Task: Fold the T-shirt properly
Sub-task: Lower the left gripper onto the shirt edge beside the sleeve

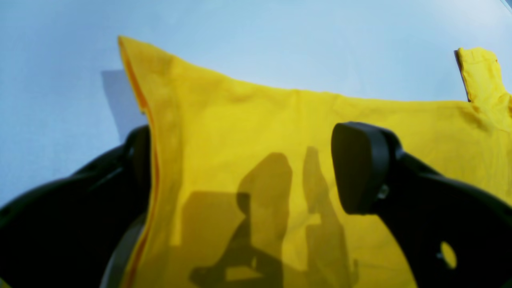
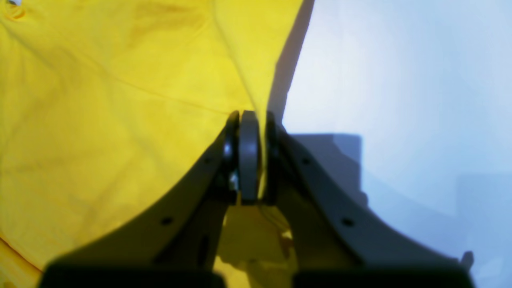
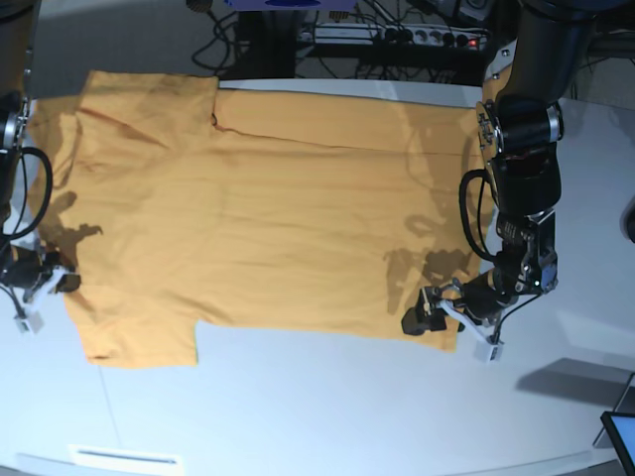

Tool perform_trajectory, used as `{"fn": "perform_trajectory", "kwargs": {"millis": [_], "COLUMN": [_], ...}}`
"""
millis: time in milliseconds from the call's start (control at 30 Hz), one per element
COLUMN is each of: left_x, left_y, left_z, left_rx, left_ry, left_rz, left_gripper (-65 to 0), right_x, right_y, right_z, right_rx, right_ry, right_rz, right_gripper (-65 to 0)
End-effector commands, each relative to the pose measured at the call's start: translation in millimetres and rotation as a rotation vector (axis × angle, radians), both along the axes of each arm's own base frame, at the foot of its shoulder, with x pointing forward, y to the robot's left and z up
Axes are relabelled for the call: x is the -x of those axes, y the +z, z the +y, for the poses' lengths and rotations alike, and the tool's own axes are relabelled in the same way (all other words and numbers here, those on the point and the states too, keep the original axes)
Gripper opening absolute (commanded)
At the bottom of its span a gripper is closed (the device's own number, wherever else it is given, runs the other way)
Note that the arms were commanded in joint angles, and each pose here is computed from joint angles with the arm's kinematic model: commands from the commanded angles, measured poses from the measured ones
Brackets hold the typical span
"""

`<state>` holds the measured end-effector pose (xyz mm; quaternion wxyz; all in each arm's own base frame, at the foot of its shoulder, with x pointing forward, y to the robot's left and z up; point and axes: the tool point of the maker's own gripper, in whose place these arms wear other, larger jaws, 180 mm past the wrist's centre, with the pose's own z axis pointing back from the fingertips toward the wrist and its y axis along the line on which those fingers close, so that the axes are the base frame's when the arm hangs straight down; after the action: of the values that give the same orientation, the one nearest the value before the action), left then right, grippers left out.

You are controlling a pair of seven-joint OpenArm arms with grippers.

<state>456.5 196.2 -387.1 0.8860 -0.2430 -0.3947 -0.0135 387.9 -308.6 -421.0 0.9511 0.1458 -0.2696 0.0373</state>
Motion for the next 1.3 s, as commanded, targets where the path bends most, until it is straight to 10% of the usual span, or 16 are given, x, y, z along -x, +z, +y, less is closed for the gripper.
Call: {"fn": "perform_trajectory", "kwargs": {"millis": [0, 167, 333, 1267], "left_x": [-7, -8, -8, -5], "left_y": [13, 18, 19, 58], "left_z": [5, 5, 6, 52], "left_rx": [-0.028, -0.039, -0.041, -0.197], "left_ry": [-0.012, -0.017, -0.017, -0.016], "left_rz": [-0.021, -0.040, -0.043, -0.155], "left_gripper": [-12.8, -41.1, -55.9, -57.1], "right_x": [13, 13, 13, -26], "right_y": [-6, -6, -6, 40], "right_z": [-11, -10, -10, -2], "right_rx": [0.051, 0.053, 0.051, 0.104], "right_ry": [0.020, 0.022, 0.023, 0.083], "right_rz": [0.070, 0.070, 0.070, -0.093], "right_gripper": [-64.7, -64.7, -64.7, -64.9]}}
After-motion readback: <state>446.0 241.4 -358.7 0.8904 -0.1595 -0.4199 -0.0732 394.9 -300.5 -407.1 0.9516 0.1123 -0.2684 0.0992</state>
